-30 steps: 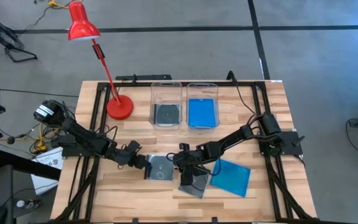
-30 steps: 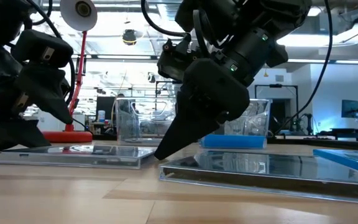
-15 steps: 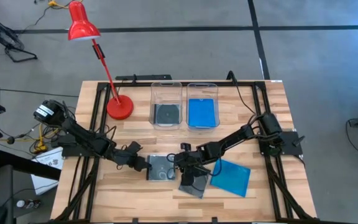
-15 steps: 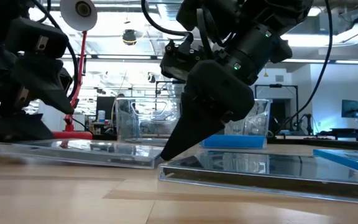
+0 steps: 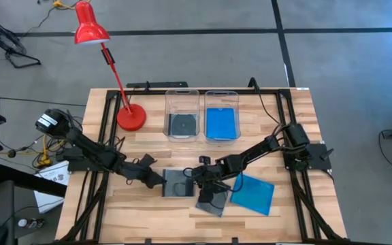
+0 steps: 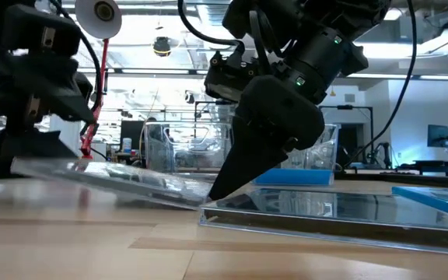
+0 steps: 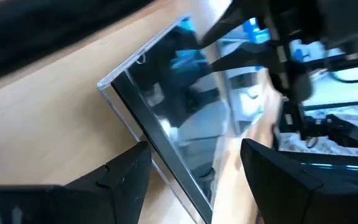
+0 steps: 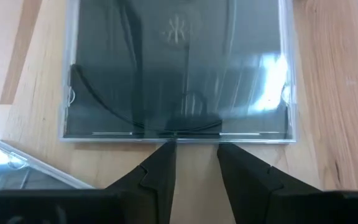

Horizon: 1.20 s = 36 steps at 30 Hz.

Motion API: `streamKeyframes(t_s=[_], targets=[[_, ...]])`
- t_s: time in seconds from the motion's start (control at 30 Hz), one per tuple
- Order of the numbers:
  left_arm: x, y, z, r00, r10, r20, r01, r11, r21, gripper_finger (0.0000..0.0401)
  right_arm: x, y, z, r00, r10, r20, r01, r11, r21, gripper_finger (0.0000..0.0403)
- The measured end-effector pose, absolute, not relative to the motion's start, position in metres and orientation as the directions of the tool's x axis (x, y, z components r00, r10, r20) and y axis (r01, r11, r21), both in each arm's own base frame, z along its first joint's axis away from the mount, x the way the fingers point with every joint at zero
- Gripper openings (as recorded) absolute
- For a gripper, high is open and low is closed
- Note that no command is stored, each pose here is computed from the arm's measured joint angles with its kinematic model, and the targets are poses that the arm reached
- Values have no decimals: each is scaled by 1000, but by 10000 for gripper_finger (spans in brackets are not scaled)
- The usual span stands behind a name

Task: Pick & place jewel cases by type
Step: Put the top black cd case into the left transparent bin

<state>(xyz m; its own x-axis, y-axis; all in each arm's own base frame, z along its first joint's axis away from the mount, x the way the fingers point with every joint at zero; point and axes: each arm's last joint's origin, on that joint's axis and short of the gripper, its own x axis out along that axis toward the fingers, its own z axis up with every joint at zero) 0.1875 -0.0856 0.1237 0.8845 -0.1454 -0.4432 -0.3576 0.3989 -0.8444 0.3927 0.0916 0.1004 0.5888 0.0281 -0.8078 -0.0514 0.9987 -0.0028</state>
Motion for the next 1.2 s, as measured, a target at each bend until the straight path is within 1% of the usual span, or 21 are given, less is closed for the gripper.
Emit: streamKeyframes(t_s=[0.1, 0.2, 0.23, 0.33, 0.4, 0.53, 0.6, 0.83, 1.03, 1.1, 1.2], targets=[[187, -85, 134, 910, -152, -385, -299, 402, -865, 240, 392, 91, 100, 583, 19, -813, -48, 999, -10, 118], [190, -85, 156, 962, -135, -238, -172, 376, -911, 239, 392, 91, 101, 588, 15, -809, -42, 999, -12, 118], [190, -84, 160, 969, -121, -217, -156, 385, -910, 239, 393, 91, 101, 594, 13, -804, -37, 999, -11, 118], [187, -81, 156, 963, -105, -248, -180, 434, -882, 239, 395, 91, 101, 606, 11, -795, -29, 1000, -9, 118], [188, -80, 161, 968, -107, -227, -163, 419, -893, 239, 395, 91, 101, 612, 12, -791, -28, 1000, -7, 118], [185, -79, 147, 936, -111, -335, -260, 424, -868, 239, 396, 90, 102, 618, 14, -786, -28, 1000, -5, 118], [186, -79, 148, 937, -112, -331, -260, 410, -874, 239, 396, 90, 102, 620, 14, -784, -28, 1000, -4, 118], [185, -79, 145, 927, -117, -357, -283, 409, -867, 240, 396, 90, 102, 623, 16, -782, -29, 1000, -3, 118], [182, -78, 138, 900, -110, -423, -353, 387, -852, 239, 397, 90, 102, 624, 15, -781, -28, 1000, -4, 118], [181, -78, 137, 893, -107, -437, -369, 384, -847, 232, 397, 90, 102, 624, 14, -781, -27, 1000, -4, 118], [181, -78, 136, 888, -106, -447, -377, 387, -842, 209, 397, 90, 102, 624, 14, -781, -28, 1000, -4, 118]])
